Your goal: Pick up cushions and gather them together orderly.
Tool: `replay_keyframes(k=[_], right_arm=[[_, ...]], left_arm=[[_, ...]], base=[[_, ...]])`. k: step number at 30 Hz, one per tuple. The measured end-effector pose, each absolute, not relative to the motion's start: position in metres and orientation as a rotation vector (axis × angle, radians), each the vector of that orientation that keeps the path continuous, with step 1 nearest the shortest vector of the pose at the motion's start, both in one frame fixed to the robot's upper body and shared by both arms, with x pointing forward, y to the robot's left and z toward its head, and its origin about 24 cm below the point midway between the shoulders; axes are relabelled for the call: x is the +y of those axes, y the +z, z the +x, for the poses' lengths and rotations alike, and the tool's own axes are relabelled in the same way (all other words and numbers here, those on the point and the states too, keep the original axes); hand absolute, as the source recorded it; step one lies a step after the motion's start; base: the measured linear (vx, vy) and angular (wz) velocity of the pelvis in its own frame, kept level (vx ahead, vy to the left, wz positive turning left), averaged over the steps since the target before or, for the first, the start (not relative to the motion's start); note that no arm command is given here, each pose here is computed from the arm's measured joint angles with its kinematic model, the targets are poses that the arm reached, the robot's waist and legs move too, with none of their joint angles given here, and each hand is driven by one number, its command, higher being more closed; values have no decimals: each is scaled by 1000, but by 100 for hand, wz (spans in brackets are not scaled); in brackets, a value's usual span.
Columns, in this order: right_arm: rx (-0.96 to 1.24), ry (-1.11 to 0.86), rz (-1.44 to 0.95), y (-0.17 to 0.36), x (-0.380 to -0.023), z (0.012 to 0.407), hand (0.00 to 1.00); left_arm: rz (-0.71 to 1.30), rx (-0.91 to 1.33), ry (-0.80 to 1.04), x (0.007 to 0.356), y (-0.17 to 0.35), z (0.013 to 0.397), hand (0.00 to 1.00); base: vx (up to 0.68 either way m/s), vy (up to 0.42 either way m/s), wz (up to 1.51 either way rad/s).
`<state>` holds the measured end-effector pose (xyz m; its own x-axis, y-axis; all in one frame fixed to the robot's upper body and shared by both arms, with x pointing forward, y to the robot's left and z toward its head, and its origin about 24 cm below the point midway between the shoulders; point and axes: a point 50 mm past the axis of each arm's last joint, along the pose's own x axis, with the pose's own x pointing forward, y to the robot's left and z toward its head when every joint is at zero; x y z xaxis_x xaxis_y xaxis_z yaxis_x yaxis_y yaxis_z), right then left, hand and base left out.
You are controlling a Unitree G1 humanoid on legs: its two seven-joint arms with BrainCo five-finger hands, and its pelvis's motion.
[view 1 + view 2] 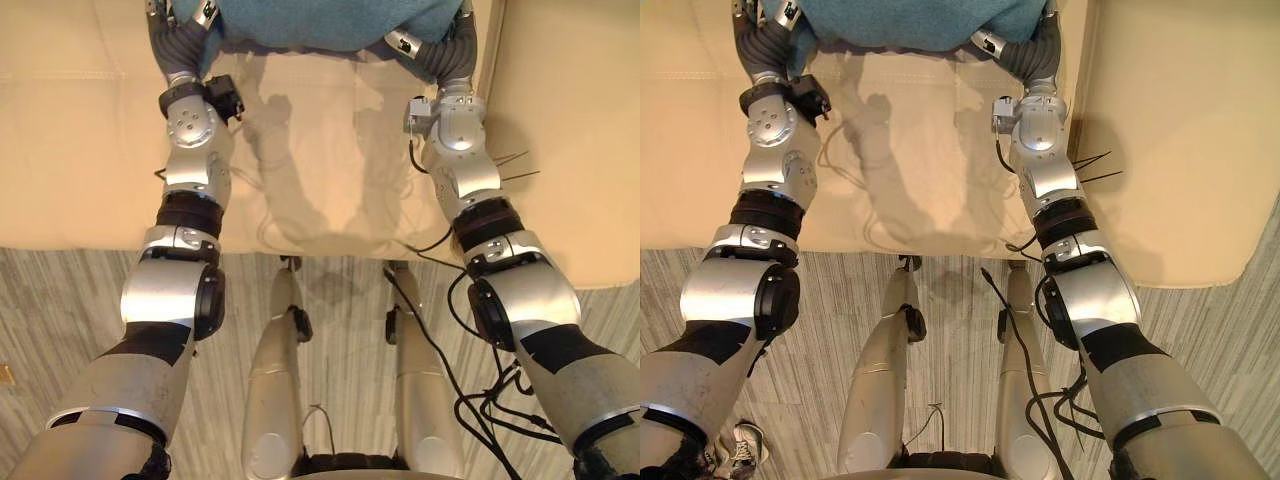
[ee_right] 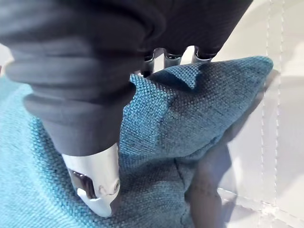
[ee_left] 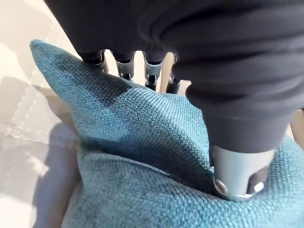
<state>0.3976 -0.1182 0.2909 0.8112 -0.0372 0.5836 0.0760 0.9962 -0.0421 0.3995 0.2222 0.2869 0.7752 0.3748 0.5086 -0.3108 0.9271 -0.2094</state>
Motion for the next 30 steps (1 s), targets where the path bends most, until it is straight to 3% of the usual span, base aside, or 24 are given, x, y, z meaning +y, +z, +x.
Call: replay_keyframes(k=[8,13,18,20,25,30], right_arm=[[-773,-44,-159,275,-165,359,0],[-675,-111,-206,212,-204,328,0],[-296,-126,-247,89,-221,269,0],[-61,-110,-249,29,-221,235,0],[462,-49,-301,-77,-231,164,0],[689,-18,-299,-109,-239,120,0]], left_arm=[[23,-599,377,265,246,368,0],[64,-498,326,271,179,337,0],[-15,-168,240,240,54,279,0],[-23,32,199,227,0,239,0],[63,414,131,225,-76,179,0],[134,635,88,231,-109,136,0]], base=[[-50,-16,-1],[-26,-38,12],[55,-67,22],[141,-54,5],[114,-17,-5],[59,14,-15]])
